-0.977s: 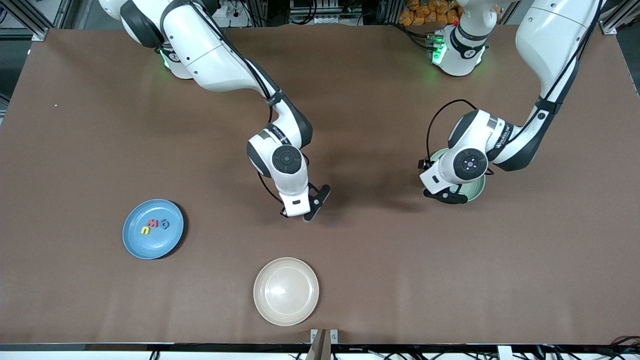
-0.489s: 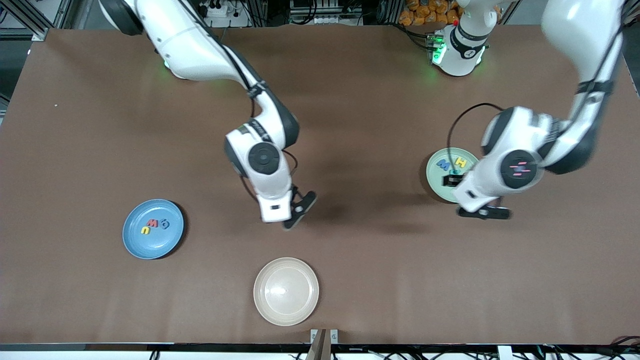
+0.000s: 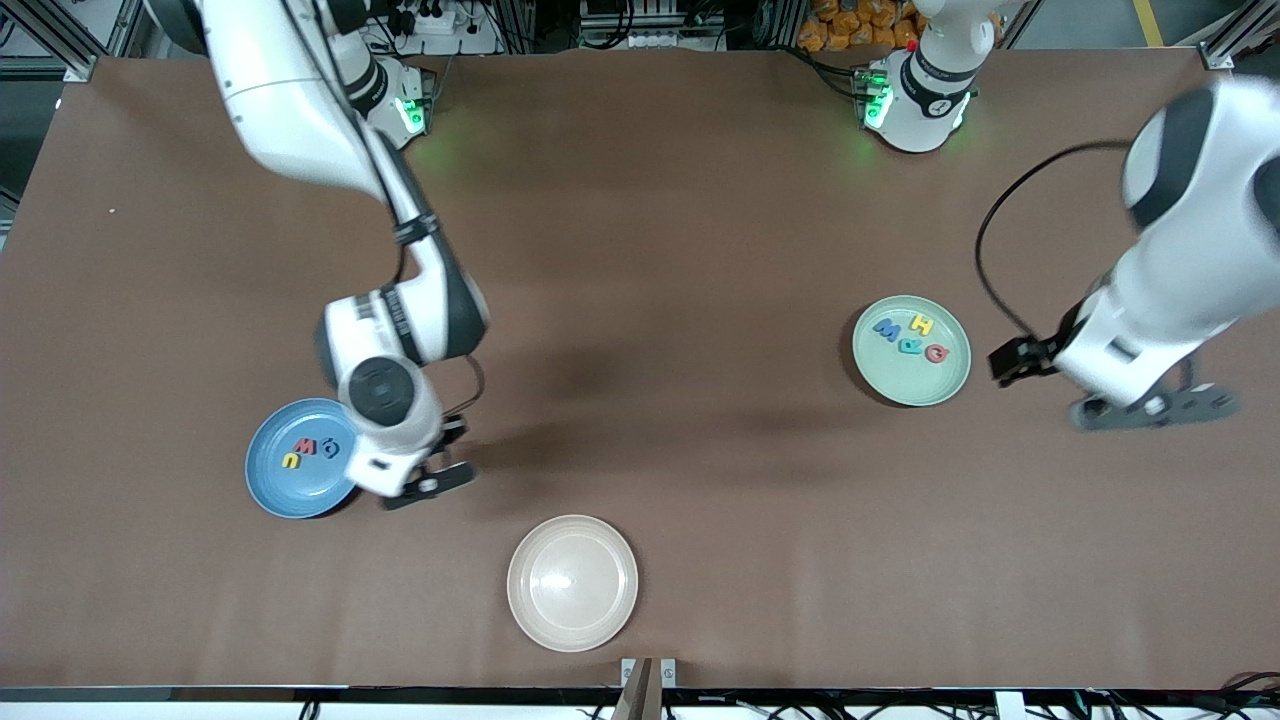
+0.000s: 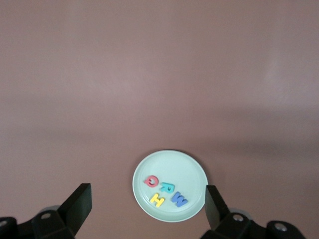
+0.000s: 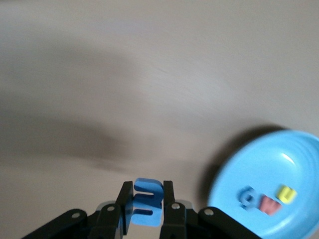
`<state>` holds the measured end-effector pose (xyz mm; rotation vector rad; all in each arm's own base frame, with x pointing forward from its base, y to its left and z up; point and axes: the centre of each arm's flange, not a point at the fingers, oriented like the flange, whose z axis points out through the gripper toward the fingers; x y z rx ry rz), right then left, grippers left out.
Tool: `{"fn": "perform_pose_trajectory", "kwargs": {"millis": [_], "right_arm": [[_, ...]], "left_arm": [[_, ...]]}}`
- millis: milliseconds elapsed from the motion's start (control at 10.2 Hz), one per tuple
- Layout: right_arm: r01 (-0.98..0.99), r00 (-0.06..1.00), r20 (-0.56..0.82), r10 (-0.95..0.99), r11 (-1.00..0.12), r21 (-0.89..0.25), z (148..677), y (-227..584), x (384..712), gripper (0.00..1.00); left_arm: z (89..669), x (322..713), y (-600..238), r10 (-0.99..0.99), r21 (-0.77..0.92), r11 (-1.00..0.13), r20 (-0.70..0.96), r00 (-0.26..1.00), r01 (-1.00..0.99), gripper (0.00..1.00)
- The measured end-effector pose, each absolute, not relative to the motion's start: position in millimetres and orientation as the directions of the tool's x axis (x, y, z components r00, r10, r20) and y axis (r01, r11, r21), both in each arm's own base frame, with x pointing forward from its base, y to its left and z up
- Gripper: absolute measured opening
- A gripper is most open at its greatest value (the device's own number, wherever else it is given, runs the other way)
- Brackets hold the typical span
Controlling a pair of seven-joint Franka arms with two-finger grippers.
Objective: Sort upper and lower case letters into plates
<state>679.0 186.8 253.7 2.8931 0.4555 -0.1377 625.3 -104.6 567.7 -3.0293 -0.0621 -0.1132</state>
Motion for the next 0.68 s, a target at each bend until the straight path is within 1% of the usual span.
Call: {"fn": "perform_pose_trajectory", "kwargs": {"millis": [98,293,391,586,684], "right_arm": [[0.257,0.963,-0.130,0.236,-0.948,0.186,248.4,146.5,684.0,0.29],[0.169,0.981,-0.128,0.148,-0.969,0.178,246.8,82.9,689.1,0.29],[0.142,0.985,-0.128,0.120,-0.974,0.176,247.0,64.8,689.2,0.29],[0.107,0.989,-0.122,0.086,-0.979,0.174,247.7,44.6,690.9,0.29],[0.093,0.991,-0.115,0.074,-0.982,0.166,248.8,41.1,691.8,0.40]], "left_arm": [[592.3,613.2,-104.2,-0.008,-0.126,-0.992,0.088,0.996,0.003,1.00],[616.0,597.5,-86.0,-0.039,-0.124,-0.992,0.052,0.998,-0.033,1.00],[617.0,594.1,-75.1,-0.026,-0.111,-0.994,0.018,1.000,-0.024,1.00],[625.3,592.2,-45.9,0.035,-0.056,-0.998,0.006,0.999,0.035,1.00],[634.3,588.4,-21.4,0.064,-0.026,-0.998,0.011,0.998,0.064,1.00]]}}
